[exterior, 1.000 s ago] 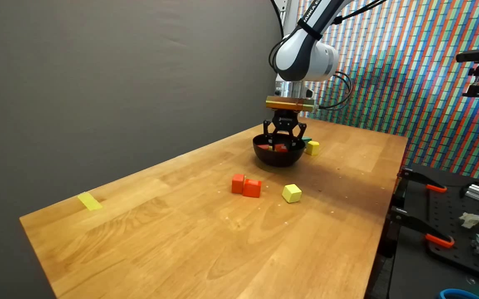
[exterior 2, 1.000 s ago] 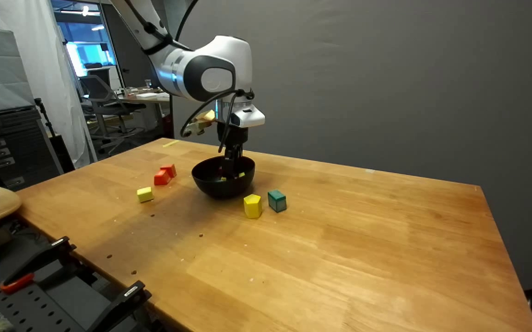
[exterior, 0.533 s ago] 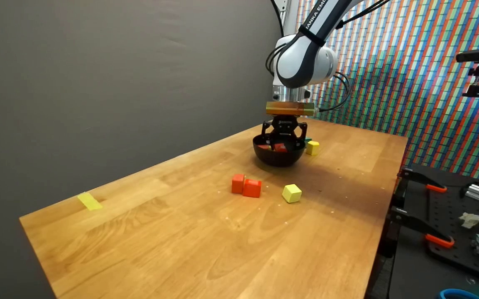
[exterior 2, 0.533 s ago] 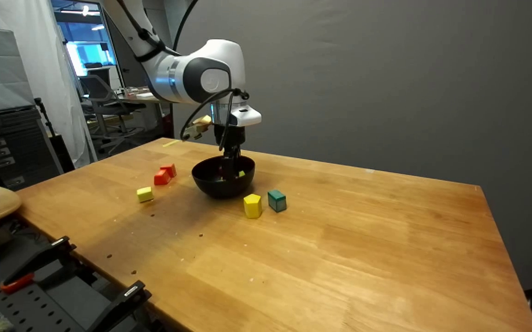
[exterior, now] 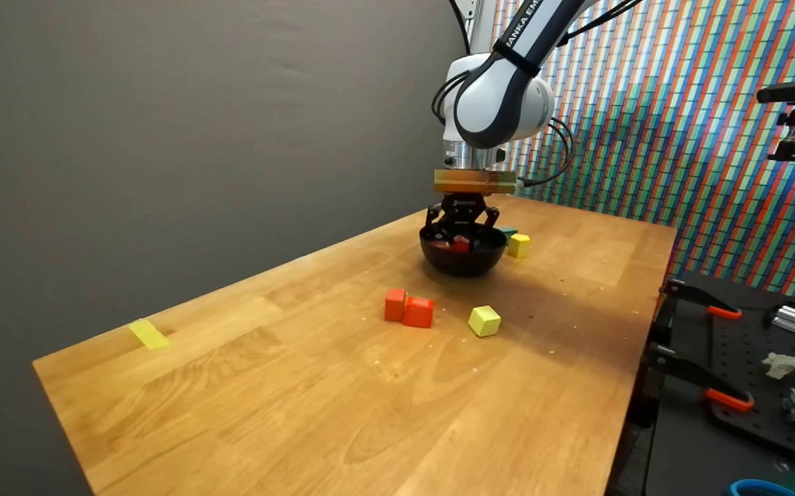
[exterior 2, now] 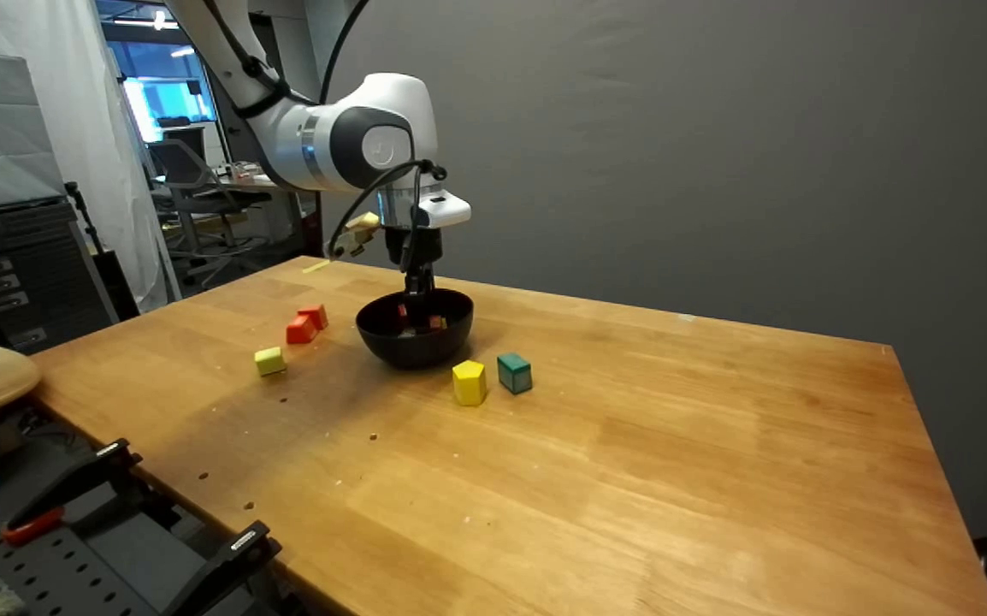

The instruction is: Remove the cubes from the bowl

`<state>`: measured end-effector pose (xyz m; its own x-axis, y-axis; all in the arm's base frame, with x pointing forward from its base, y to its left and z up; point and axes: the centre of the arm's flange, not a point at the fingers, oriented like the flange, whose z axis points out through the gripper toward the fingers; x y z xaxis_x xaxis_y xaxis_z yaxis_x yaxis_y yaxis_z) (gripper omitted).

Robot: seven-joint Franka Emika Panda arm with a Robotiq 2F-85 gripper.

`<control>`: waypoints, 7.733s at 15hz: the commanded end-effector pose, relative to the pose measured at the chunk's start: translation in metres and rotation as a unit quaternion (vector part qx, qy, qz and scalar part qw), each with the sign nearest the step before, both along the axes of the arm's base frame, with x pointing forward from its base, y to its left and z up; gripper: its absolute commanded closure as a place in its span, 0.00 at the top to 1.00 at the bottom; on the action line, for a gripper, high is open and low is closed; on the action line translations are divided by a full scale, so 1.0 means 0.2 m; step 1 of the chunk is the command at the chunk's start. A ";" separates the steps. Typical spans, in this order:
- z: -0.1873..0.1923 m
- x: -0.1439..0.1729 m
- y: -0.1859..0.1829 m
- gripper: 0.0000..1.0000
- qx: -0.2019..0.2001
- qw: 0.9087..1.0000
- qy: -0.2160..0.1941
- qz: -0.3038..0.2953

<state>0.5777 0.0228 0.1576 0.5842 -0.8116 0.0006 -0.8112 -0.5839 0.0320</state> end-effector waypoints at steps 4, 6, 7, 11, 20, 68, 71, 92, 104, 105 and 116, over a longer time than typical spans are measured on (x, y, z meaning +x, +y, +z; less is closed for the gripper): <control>0.38 -0.09 0.04 0.00 0.024 0.999 -0.030 0.005; 0.47 -0.12 0.04 0.00 0.027 0.999 -0.036 0.005; 0.50 -0.13 0.04 0.00 0.029 0.999 -0.041 0.002; 0.48 -0.15 0.04 0.26 0.050 0.998 -0.031 -0.010; 0.19 -0.11 -0.11 0.86 0.059 0.996 0.012 -0.063; 0.22 -0.07 -0.10 0.93 0.056 0.996 0.002 -0.065; 0.28 -0.06 -0.11 1.00 0.067 0.995 -0.012 -0.075; 0.06 0.12 0.09 0.54 0.094 0.993 -0.006 -0.069; 0.30 -0.04 0.02 0.22 0.095 0.992 -0.020 -0.076; 0.36 -0.08 0.01 0.22 0.089 0.993 -0.026 -0.073; 0.26 -0.79 -0.10 0.22 0.071 0.991 0.058 -0.094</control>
<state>0.4523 0.0105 0.2196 0.4353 -0.8815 -0.1829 -0.8913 -0.4506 0.0503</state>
